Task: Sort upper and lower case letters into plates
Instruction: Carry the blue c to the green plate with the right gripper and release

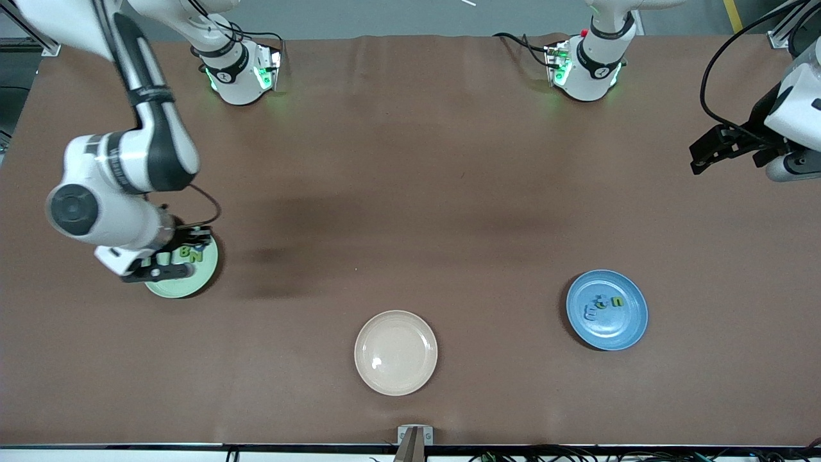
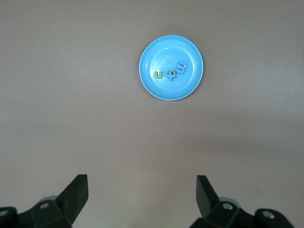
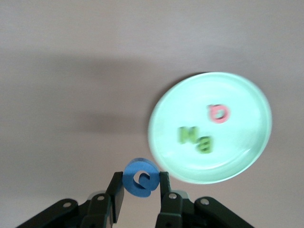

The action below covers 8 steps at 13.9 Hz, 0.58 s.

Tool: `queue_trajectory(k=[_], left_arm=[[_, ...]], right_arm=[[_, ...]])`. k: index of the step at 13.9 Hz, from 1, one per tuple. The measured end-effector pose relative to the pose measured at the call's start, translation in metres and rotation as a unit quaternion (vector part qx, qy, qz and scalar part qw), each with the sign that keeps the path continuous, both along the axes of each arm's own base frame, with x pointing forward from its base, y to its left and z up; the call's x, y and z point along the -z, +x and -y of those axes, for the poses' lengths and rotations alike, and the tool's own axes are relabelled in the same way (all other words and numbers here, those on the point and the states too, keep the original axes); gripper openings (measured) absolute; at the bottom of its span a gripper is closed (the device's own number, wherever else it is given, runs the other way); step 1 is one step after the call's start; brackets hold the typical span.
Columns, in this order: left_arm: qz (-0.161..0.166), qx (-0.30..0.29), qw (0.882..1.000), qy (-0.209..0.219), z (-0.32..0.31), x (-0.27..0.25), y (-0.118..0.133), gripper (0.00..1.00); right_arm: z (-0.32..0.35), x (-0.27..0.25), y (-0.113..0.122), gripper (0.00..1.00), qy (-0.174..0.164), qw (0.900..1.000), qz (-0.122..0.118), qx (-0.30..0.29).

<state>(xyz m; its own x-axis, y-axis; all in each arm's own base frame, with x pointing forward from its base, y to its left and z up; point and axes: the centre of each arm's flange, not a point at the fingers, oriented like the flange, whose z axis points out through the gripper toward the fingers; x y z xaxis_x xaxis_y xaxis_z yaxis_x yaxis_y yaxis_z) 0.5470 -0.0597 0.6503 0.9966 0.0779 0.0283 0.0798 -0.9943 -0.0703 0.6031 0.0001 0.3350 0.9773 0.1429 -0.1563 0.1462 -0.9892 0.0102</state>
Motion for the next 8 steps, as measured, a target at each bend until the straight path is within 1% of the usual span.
queue_trajectory(k=[2, 3, 5, 8], left_arm=[[0.003, 0.000, 1.000, 0.000, 0.000, -0.003, -0.002, 1.00], [0.004, 0.000, 1.000, 0.000, 0.000, -0.004, -0.002, 1.00], [0.004, 0.000, 1.000, 0.000, 0.000, -0.004, -0.003, 1.00], [0.011, 0.000, 1.000, -0.001, 0.000, -0.011, -0.003, 1.00]], right_arm=[[0.051, 0.037, -0.011, 0.35, 0.007, 1.000, 0.026, -0.016], [0.066, 0.057, -0.017, 0.35, 0.009, 0.999, 0.030, -0.021], [0.093, 0.092, -0.024, 0.35, 0.013, 0.999, 0.027, -0.031], [0.125, 0.128, -0.030, 0.35, 0.016, 0.999, 0.028, -0.042]])
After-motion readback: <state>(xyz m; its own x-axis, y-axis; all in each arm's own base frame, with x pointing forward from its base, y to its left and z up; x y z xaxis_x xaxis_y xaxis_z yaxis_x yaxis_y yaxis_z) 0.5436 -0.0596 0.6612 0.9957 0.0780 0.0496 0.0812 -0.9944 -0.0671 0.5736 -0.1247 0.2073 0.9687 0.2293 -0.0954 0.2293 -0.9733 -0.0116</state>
